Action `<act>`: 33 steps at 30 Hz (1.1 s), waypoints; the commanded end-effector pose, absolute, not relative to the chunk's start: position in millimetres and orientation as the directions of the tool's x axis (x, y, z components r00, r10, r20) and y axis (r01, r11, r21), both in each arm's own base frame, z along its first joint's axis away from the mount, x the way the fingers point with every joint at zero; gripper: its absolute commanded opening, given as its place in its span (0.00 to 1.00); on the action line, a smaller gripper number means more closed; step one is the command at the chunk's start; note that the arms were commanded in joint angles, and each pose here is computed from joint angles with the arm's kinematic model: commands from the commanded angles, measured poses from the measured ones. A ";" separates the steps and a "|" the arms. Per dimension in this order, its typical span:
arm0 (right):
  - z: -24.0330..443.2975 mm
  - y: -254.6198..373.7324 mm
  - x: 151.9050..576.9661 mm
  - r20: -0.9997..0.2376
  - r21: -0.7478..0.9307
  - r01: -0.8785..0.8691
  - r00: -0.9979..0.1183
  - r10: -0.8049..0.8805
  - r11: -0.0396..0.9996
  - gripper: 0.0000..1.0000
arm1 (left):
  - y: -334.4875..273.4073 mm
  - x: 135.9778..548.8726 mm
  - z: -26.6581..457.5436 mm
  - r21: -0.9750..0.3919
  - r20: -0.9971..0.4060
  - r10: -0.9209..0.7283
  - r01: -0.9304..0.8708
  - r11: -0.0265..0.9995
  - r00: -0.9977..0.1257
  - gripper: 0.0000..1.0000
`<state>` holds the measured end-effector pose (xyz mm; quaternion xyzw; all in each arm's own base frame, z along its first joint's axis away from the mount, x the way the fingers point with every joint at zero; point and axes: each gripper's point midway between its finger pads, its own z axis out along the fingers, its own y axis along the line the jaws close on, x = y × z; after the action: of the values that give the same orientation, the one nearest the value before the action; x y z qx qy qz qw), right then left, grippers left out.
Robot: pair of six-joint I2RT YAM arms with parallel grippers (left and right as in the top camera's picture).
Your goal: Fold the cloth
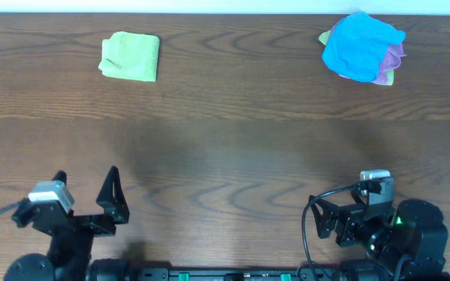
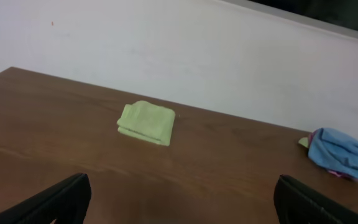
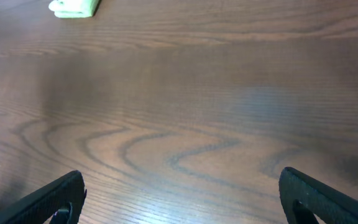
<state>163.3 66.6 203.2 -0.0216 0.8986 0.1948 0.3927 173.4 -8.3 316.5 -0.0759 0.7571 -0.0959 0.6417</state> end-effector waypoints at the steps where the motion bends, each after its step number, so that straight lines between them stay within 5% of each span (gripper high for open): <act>1: 203.9 65.7 163.0 -0.713 0.342 -0.181 -0.689 0.129 0.922 0.99 | -2.3 169.7 303.3 -0.224 -0.964 -0.224 -0.019 0.974 -0.144 0.95; 33: 204.0 65.7 163.0 -0.714 0.342 -0.181 -0.689 0.129 0.922 0.99 | 10.6 190.8 144.5 -0.145 -0.893 -0.194 -0.148 0.978 -0.406 0.95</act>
<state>163.2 66.6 203.1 -0.0216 0.8986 0.1948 0.3925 190.3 7.2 153.7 -0.1067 0.8337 -0.0381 0.5405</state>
